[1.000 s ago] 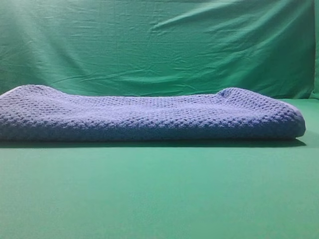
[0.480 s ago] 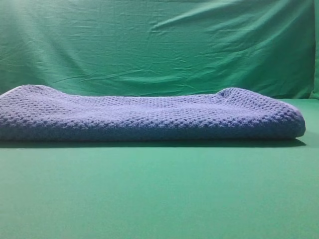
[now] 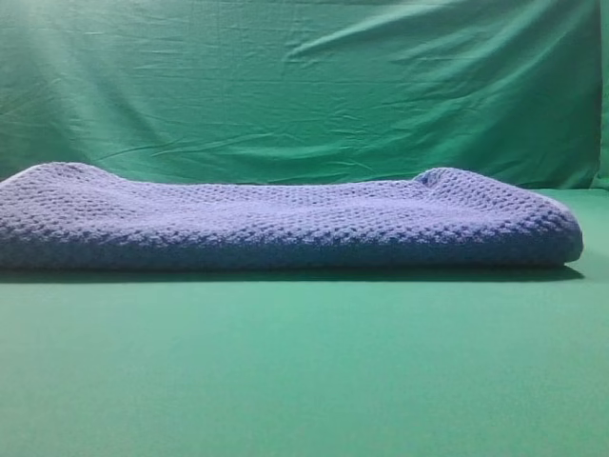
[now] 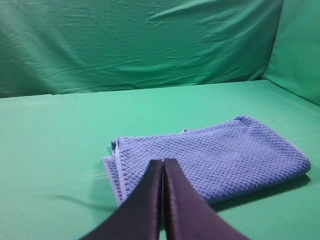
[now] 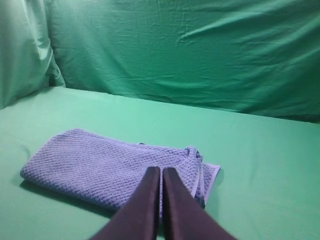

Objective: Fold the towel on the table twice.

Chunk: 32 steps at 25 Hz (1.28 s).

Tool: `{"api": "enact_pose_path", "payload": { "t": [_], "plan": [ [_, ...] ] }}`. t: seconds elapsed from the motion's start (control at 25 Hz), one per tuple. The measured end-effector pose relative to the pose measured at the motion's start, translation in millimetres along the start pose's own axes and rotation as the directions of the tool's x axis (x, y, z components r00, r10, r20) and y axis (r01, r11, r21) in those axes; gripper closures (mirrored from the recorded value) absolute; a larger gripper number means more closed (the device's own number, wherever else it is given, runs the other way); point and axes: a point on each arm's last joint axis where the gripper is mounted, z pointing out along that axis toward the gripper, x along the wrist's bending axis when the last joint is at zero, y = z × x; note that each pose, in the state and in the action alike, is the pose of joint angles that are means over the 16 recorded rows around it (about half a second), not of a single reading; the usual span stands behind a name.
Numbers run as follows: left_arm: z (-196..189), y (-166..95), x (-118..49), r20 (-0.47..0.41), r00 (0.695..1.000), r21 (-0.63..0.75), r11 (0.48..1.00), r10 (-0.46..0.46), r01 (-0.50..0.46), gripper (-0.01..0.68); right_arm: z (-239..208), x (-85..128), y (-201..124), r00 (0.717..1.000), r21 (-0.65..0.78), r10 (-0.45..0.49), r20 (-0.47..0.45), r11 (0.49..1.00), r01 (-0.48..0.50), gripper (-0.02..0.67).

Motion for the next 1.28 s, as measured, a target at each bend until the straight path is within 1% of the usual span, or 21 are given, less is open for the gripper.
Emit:
{"api": "enact_pose_path", "payload": {
  "t": [0.28,0.44,0.6,0.8,1.28],
  "plan": [
    [27,-33,9.3,-0.033,0.999,-0.012,1.0,-0.005,0.005,0.673,30,-4,-30,1.0,-0.017,0.011,0.019,1.0,-0.011,0.649],
    [38,-54,14.2,-0.052,0.999,0.004,1.0,0.001,-0.001,0.673,45,-5,-51,0.999,-0.022,0.022,0.028,1.0,-0.022,0.649],
    [45,-69,17.3,-0.064,0.998,0.029,1.0,0.012,-0.01,0.673,55,-7,-69,0.999,-0.018,0.035,0.033,0.999,-0.034,0.649],
    [48,-81,19.2,-0.071,0.997,0.067,0.998,0.024,-0.019,0.673,61,-7,-84,0.998,0.009,0.049,0.032,0.999,-0.049,0.649],
    [52,-97,21.4,-0.076,0.997,0.118,0.993,0.024,-0.015,0.673,65,-5,-106,0.998,0.145,0.066,0.021,0.987,-0.068,0.649]
  ]
}}
